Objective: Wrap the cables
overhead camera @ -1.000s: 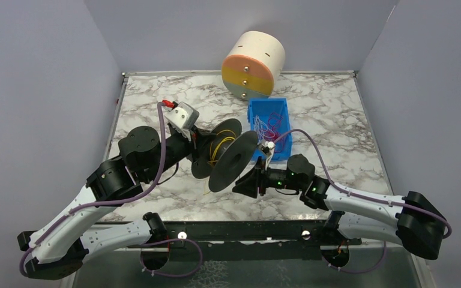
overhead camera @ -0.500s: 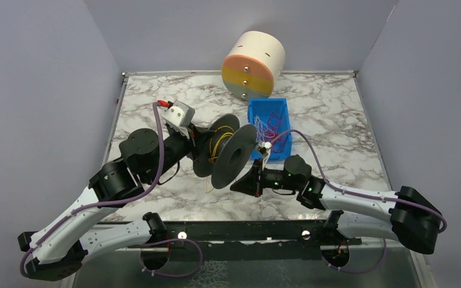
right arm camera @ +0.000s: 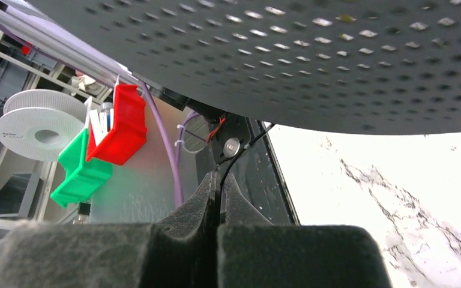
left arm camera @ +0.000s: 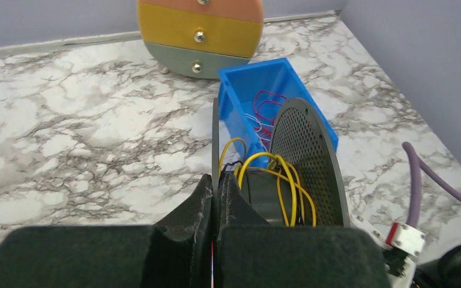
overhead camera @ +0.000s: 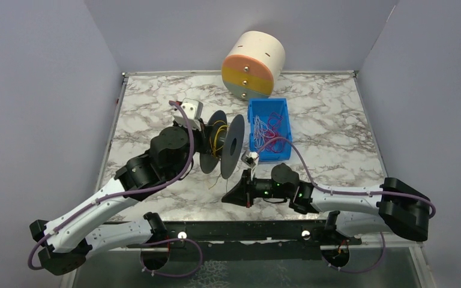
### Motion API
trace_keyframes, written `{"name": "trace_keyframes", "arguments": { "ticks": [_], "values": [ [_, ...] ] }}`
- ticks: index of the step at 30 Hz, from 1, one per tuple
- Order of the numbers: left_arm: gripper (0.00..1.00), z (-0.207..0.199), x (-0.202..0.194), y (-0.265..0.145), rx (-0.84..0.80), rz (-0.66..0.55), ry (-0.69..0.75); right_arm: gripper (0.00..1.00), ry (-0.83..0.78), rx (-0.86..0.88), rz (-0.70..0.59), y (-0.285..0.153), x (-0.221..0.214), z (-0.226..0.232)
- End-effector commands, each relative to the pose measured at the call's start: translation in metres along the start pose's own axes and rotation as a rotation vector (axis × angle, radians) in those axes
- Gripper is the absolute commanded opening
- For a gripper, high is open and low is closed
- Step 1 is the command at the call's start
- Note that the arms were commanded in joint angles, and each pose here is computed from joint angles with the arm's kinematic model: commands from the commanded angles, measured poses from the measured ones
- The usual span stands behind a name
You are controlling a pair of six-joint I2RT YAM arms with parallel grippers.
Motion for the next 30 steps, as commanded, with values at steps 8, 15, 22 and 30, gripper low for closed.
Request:
{"name": "trace_keyframes", "arguments": {
  "ticks": [8, 15, 22, 30],
  "values": [
    [0.00, 0.009, -0.001, 0.022, 0.181, -0.128, -0.101, 0.01, 0.019, -0.072, -0.080, 0.020, 0.035, 0.013],
    [0.00, 0.018, -0.018, 0.030, 0.275, -0.113, -0.068, 0.01, 0.086, -0.170, -0.038, 0.027, 0.056, 0.015],
    [0.00, 0.017, -0.030, 0.030, 0.341, -0.094, 0.012, 0.01, 0.141, -0.279, 0.035, 0.032, 0.078, 0.019],
    [0.00, 0.011, -0.044, 0.026, 0.366, -0.059, 0.136, 0.01, 0.128, -0.448, 0.079, 0.026, 0.102, 0.016]
  ]
}}
Point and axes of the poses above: each gripper's point midway between its finger pads, its own y axis out along the fingers, its own z axis along the line the jaws close on, x = y × z, the point moved 7 cm from there along -y, back along the fingers, and after that the axes turned 10 degrees about -y, right-handed, at the moved point
